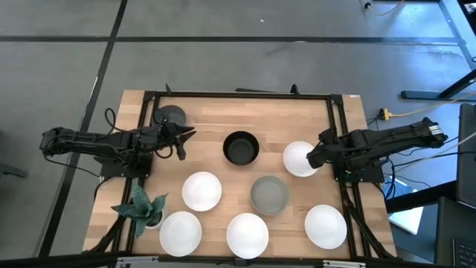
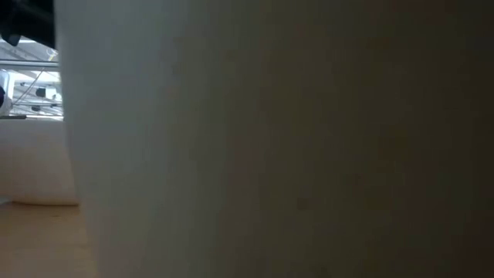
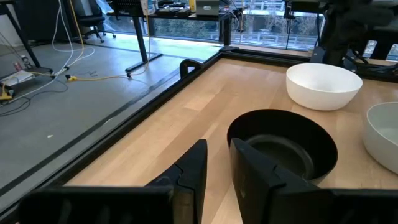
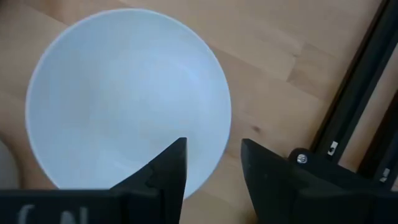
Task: Nest bowls inside each other
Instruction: Stack the white bowl on top of the black bowl
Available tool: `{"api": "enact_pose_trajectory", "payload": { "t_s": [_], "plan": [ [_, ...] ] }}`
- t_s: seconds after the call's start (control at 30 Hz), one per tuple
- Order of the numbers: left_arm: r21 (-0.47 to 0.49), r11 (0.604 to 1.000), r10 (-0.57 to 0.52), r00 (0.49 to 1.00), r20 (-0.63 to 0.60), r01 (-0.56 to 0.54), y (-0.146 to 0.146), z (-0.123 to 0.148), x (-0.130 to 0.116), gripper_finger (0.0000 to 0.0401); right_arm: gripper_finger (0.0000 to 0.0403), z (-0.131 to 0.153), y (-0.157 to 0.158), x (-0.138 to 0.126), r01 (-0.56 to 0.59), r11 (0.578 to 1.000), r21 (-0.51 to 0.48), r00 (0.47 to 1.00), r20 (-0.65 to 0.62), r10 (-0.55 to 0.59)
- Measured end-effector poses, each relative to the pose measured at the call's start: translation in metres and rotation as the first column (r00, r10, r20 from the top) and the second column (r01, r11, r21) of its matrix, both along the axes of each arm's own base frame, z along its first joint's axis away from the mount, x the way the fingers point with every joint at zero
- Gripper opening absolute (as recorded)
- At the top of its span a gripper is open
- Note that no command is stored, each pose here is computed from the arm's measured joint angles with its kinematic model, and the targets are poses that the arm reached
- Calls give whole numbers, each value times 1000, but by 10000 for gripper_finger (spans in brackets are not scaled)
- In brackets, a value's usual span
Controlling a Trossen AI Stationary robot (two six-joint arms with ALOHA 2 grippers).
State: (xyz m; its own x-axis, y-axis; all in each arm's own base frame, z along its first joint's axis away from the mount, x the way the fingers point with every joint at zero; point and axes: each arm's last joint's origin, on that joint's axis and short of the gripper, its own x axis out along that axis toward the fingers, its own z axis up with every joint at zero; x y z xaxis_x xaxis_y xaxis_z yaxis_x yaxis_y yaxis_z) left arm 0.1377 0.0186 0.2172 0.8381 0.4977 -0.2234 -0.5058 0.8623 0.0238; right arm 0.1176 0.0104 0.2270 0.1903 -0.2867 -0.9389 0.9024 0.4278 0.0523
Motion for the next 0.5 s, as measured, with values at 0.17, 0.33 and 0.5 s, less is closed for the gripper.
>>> {"api": "enact_pose_trajectory", "payload": {
  "t_s": [0.17, 0.33, 0.5],
  "plan": [
    [0, 1000, 0, 1000, 0, 0, 0, 0, 0, 66, 153, -7, 2, 9, -1, 1000, -7, 998, -67, 1],
    [0, 1000, 0, 1000, 0, 0, 0, 0, 0, 66, 153, -20, 2, 14, -8, 1000, -22, 989, -146, 5],
    [0, 1000, 0, 1000, 0, 0, 0, 0, 0, 66, 150, -46, 2, 13, -50, 998, -24, 992, -116, 46]
  ]
}}
